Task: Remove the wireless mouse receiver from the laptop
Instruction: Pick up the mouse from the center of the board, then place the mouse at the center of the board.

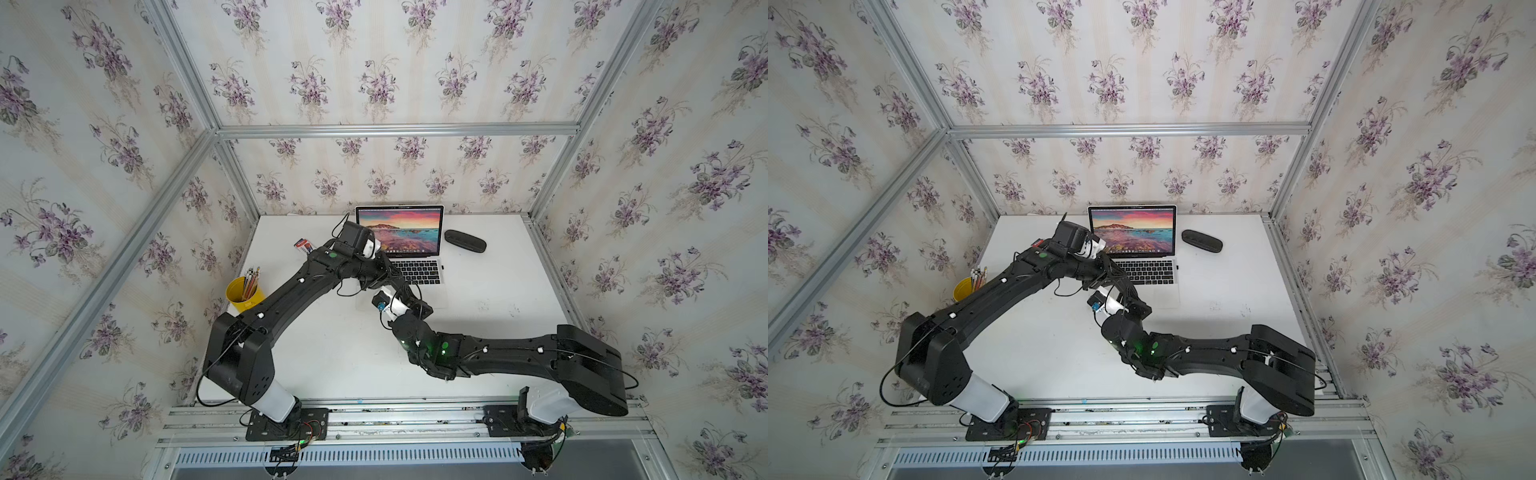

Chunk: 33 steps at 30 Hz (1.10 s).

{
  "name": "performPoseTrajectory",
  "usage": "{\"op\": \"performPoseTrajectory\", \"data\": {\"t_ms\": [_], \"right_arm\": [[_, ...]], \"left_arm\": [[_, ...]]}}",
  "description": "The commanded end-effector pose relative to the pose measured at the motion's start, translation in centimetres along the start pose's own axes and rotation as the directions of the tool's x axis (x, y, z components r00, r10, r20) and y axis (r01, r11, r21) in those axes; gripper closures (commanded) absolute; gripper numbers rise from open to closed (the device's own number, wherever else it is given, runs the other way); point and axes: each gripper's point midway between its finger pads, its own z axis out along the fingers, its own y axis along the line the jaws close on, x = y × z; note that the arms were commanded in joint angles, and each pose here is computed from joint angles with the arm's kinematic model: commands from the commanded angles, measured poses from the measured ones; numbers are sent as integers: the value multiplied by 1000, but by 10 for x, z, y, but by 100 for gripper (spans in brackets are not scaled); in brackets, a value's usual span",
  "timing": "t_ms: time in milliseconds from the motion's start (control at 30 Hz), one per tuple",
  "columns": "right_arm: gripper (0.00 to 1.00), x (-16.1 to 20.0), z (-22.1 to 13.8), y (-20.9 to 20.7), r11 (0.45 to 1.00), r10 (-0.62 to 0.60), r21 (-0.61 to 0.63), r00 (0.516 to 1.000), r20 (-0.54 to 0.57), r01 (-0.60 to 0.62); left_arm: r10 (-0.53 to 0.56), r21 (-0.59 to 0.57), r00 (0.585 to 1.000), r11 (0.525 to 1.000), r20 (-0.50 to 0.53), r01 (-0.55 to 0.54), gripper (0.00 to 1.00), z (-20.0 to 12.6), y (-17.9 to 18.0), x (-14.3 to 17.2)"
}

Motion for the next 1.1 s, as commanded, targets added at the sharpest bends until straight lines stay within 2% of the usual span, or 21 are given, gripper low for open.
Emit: {"op": "performPoseTrajectory", "data": {"t_ms": [0, 33, 167, 200, 267, 333, 400, 467, 533, 600, 700, 800, 900, 967, 1067], "right_arm": [[100, 1, 1, -6, 999, 26, 19, 1000, -7, -26], [100, 1, 1, -6, 999, 26, 18, 1000, -7, -26], [100, 2, -1, -5, 1000, 29, -6, 999, -15, -29], [100, 3, -2, -4, 999, 34, -22, 999, -20, -34], [100, 4, -4, 2, 996, 52, -75, 998, -33, -54], [100, 6, -9, 14, 984, 65, -163, 996, -58, -74], [100, 11, -15, 29, 954, 85, -277, 991, -99, -110], [100, 16, -25, 47, 901, 101, -408, 985, -140, -150], [100, 20, -37, 64, 819, 112, -539, 976, -188, -198], [100, 25, -52, 79, 712, 117, -657, 965, -236, -248], [100, 30, -73, 92, 552, 126, -776, 950, -285, -305], [100, 38, -87, 97, 383, 143, -844, 927, -347, -375], [100, 52, -94, 100, 242, 138, -863, 896, -422, -444], [100, 62, -94, 104, 193, 120, -858, 880, -460, -475], [100, 77, -87, 116, 176, 69, -847, 864, -498, -502]], "left_arm": [[140, 49, 989, 989, -48, -138, 79, -5, -7, 14], [149, 57, 988, 988, -44, -147, 70, -6, -9, 15], [222, 61, 975, 973, 7, -222, 22, -15, -13, 12], [249, 46, 968, 967, 29, -250, 12, -18, -12, 10], [313, 1, 946, 949, 86, -314, 1, -27, -10, 4], [375, -74, 915, 927, 150, -368, 1, -38, -3, -4], [452, -177, 855, 891, 256, -418, 1, -64, 0, -13], [504, -283, 796, 860, 335, -425, 1, -86, 11, -21], [543, -376, 739, 832, 400, -408, 1, -108, 23, -24], [576, -458, 683, 805, 449, -378, 1, -131, 35, -24], [613, -550, 624, 768, 485, -327, 1, -160, 51, -21], [645, -611, 574, 736, 505, -290, 1, -184, 61, -16], [670, -643, 530, 715, 520, -273, 1, -201, 64, -11], [678, -652, 511, 710, 529, -267, 1, -209, 66, -8], [681, -655, 502, 708, 534, -263, 1, -212, 68, -6]]}}
